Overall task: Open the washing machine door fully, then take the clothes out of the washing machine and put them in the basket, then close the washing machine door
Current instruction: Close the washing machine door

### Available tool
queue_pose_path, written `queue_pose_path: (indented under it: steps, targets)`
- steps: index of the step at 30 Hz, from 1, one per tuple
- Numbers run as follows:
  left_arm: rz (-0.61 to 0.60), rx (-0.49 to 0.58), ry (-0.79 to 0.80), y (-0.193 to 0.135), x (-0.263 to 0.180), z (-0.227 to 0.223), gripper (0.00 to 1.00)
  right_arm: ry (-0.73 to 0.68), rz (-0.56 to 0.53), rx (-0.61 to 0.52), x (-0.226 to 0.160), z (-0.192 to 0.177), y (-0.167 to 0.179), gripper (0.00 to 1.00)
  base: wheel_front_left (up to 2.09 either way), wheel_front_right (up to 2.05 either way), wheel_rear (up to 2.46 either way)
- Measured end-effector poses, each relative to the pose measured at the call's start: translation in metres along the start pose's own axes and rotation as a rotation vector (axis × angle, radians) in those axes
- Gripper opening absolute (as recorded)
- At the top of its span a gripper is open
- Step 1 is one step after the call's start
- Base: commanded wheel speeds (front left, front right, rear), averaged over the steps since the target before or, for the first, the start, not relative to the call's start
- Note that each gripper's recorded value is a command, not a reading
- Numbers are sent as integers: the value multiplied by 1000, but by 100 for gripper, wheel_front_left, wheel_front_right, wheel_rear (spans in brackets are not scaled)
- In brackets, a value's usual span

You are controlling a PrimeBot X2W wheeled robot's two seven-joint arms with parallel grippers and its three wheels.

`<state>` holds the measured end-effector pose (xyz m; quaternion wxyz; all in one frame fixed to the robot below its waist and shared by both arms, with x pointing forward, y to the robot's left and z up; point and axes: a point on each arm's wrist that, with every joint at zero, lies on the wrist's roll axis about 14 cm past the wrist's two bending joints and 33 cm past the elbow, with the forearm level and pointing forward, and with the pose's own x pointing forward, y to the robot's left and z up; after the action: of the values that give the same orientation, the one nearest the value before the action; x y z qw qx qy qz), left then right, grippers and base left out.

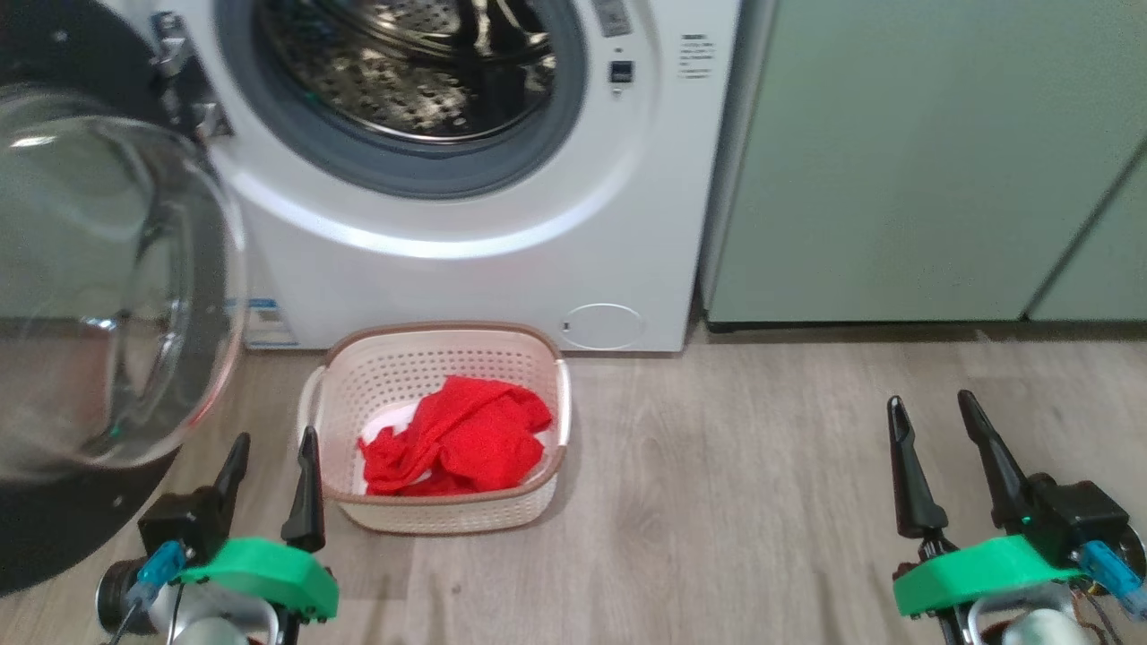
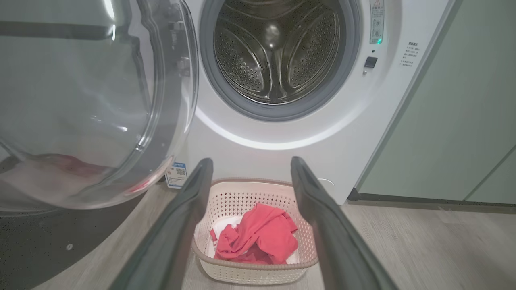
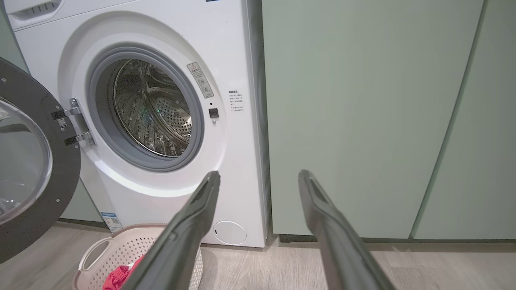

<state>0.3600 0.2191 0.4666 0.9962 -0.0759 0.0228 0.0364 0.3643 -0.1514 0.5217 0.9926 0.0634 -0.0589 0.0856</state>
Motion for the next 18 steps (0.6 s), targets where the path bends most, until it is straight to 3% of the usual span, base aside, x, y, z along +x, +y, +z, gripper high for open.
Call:
queue_pose_path:
  steps: [18]
  targets:
    - [309,1,-45,95,-73,10,100,42,290,58,42,-18,101,100,0,0,0]
